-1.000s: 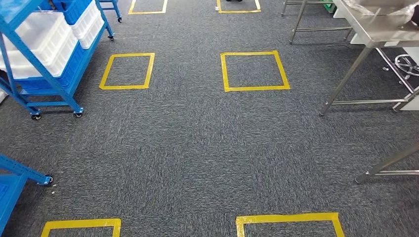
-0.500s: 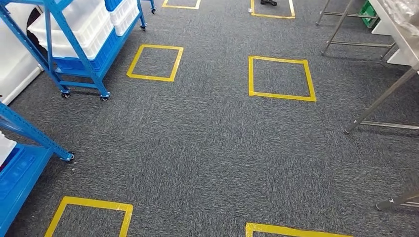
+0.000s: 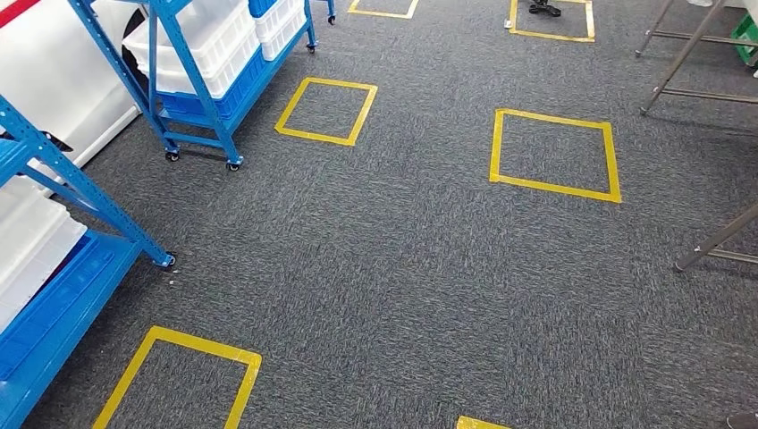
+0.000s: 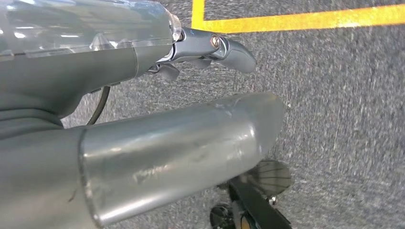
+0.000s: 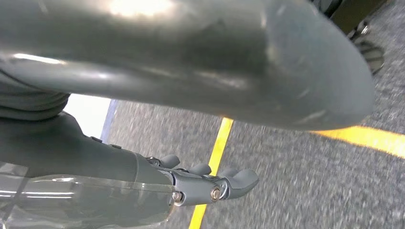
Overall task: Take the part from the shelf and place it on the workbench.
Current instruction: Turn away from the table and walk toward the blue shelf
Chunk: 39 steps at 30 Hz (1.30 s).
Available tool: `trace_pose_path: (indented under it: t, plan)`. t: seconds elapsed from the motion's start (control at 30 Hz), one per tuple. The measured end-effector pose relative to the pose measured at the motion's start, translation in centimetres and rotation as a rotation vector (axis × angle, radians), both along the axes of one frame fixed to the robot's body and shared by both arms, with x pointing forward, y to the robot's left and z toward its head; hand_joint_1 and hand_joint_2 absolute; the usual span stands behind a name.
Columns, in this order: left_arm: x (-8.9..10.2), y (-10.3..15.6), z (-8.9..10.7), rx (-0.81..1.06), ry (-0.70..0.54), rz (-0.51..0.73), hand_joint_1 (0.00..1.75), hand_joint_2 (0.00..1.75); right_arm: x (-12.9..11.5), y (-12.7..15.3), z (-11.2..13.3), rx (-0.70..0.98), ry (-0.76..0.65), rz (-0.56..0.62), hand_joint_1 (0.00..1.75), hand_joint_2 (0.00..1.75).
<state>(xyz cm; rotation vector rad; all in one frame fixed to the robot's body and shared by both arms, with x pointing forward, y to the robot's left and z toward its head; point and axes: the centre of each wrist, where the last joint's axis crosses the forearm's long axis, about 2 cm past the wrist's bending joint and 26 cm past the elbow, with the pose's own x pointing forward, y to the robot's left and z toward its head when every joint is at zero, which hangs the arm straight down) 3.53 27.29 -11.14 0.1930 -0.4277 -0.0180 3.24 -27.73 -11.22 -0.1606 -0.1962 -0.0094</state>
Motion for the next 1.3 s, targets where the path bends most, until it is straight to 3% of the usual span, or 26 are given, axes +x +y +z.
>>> trace_pose_path:
  t: [1.3]
  plan:
    - [-0.14, 0.08, -0.02, 0.002, 0.001, 0.001, 0.0, 0.0, -0.13, 0.04, -0.01, 0.005, 0.003, 0.018, 0.0, 0.0]
